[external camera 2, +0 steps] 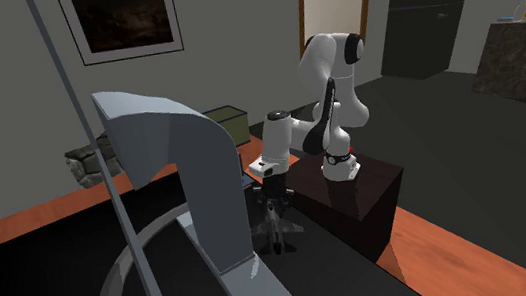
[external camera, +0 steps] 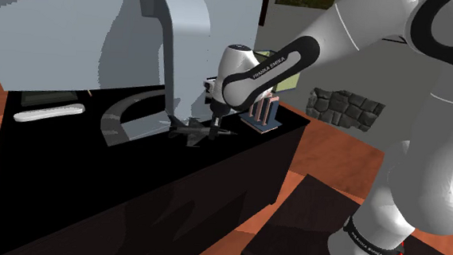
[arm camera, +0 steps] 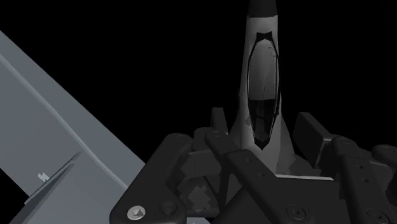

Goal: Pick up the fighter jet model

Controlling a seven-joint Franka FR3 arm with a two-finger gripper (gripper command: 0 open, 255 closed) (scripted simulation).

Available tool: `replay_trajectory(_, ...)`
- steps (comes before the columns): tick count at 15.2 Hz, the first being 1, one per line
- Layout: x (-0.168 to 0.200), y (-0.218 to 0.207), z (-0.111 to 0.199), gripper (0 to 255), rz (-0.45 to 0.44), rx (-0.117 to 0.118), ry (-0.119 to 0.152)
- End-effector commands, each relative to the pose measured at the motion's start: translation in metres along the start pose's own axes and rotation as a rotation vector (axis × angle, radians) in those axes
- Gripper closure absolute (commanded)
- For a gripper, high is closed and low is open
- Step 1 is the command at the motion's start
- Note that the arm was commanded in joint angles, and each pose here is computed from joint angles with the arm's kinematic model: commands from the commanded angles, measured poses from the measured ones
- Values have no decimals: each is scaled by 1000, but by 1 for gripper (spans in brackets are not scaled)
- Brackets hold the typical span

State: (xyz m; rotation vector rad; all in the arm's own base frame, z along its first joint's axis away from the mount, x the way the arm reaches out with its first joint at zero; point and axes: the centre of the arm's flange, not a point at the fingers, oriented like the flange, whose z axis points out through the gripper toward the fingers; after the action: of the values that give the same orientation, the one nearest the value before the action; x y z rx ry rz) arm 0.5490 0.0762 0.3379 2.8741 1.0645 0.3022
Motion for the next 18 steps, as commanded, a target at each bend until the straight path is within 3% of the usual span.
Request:
replay_trajectory(1,0,0,0,255,0,0,0)
replay_trajectory(8,0,0,1,255,0,0,0)
replay_trajectory(18,8,7,-51,255,0,0,0)
